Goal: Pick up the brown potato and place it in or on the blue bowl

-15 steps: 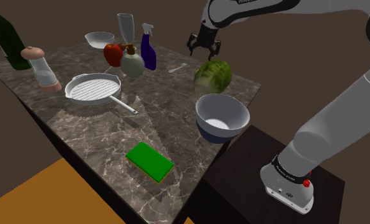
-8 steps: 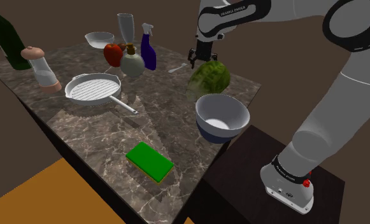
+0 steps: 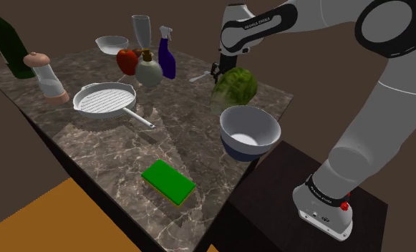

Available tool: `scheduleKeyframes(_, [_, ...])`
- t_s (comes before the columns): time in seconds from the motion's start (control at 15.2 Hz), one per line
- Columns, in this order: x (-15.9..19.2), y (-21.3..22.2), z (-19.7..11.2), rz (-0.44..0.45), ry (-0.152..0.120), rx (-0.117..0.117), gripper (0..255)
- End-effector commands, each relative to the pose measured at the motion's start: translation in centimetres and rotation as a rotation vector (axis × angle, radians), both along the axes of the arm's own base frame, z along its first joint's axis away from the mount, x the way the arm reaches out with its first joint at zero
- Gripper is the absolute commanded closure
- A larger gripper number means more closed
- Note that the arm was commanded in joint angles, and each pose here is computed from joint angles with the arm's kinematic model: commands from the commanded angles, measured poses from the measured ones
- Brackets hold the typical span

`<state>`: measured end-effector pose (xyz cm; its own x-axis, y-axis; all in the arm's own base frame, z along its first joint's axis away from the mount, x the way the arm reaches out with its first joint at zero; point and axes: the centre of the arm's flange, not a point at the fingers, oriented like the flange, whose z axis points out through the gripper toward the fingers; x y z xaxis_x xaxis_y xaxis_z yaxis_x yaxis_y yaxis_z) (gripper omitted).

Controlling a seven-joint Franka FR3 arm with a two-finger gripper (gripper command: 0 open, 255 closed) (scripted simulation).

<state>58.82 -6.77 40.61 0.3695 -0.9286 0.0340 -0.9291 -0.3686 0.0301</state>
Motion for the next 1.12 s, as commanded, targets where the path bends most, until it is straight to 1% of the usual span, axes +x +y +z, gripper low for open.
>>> scheduleKeyframes(0.0, [0.03, -0.01, -0.17, 0.0, 0.0, 0.0, 0])
scheduleKeyframes(0.33, [0.03, -0.01, -0.17, 0.0, 0.0, 0.0, 0])
scheduleKeyframes(0.4, [0.03, -0.01, -0.17, 0.0, 0.0, 0.0, 255])
scheduleKeyframes(0.99, [0.03, -0.01, -0.17, 0.0, 0.0, 0.0, 255])
scheduleKeyframes(1.06, [0.03, -0.01, 0.36, 0.0, 0.0, 0.0, 255])
